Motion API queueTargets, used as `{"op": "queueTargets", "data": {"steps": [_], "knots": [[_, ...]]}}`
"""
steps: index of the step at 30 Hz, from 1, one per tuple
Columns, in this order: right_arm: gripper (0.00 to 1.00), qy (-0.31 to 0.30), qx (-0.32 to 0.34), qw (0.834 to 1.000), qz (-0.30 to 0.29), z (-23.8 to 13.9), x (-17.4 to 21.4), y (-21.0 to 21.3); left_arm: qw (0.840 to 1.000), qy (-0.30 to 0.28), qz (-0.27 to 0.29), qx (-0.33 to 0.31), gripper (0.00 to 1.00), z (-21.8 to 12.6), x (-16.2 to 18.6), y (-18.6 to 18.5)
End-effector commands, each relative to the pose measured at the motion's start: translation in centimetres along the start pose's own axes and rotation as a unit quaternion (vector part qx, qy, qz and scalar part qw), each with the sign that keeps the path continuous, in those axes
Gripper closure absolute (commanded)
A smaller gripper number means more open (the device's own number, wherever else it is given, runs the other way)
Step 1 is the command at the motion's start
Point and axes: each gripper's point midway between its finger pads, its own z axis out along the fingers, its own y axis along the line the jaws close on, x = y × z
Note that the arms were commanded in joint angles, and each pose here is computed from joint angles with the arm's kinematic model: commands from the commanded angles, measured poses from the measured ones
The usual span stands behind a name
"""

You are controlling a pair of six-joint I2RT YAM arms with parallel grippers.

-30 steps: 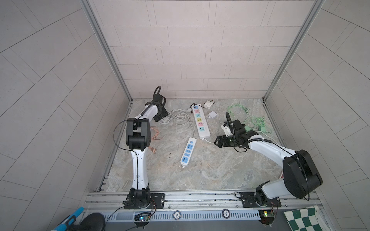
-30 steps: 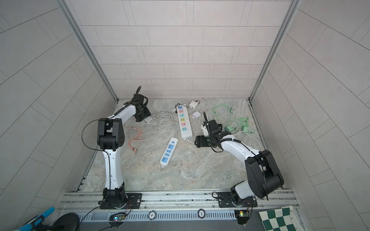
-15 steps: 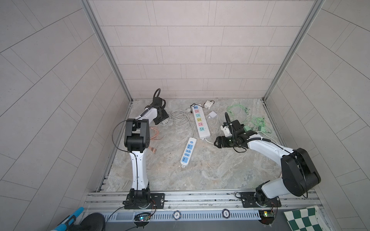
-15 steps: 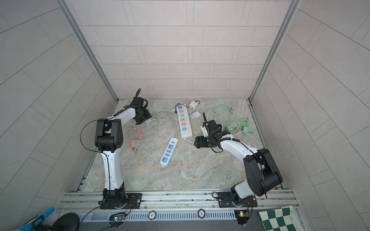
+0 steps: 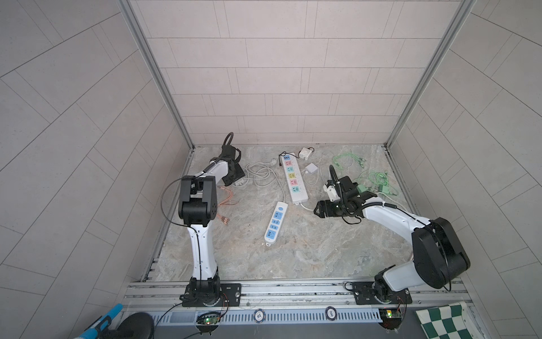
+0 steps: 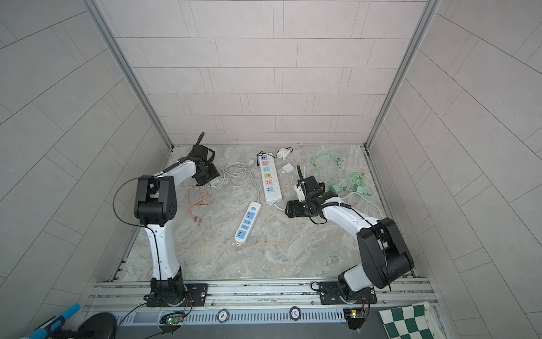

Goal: Insert the plug
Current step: 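Lower the left gripper onto the white vivo charger and close on it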

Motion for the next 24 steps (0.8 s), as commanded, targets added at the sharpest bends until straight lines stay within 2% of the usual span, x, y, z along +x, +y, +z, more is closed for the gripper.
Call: {"op": "queueTargets", "data": {"steps": [1, 10, 12, 14, 17, 24], "knots": [[0.15, -0.008, 0.002, 1.0, -0.009, -0.9, -0.3, 0.3, 0.996, 0.072, 0.027, -0.039, 0.44, 0.3, 4.2, 2.9], [0.14, -0.008, 0.013, 1.0, -0.015, -1.0, -0.5, 0.0, 0.993, 0.109, 0.043, -0.021, 0.46, -0.9, 9.7, 3.8], [0.14, -0.005, 0.015, 1.0, -0.015, -0.9, -0.4, 0.0, 0.993, 0.106, 0.042, -0.023, 0.37, -1.3, 10.4, 4.3], [0.14, -0.001, 0.016, 1.0, -0.015, -0.7, -0.3, -0.1, 0.993, 0.103, 0.042, -0.025, 0.29, -1.7, 10.6, 4.6], [0.14, 0.002, 0.017, 1.0, -0.016, -0.5, -0.3, -0.2, 0.994, 0.101, 0.042, -0.024, 0.22, -2.0, 10.4, 4.5], [0.14, 0.008, 0.025, 0.999, -0.021, -0.8, 0.1, -0.5, 0.996, 0.075, 0.038, -0.031, 0.22, -3.7, 9.6, 4.7]]}}
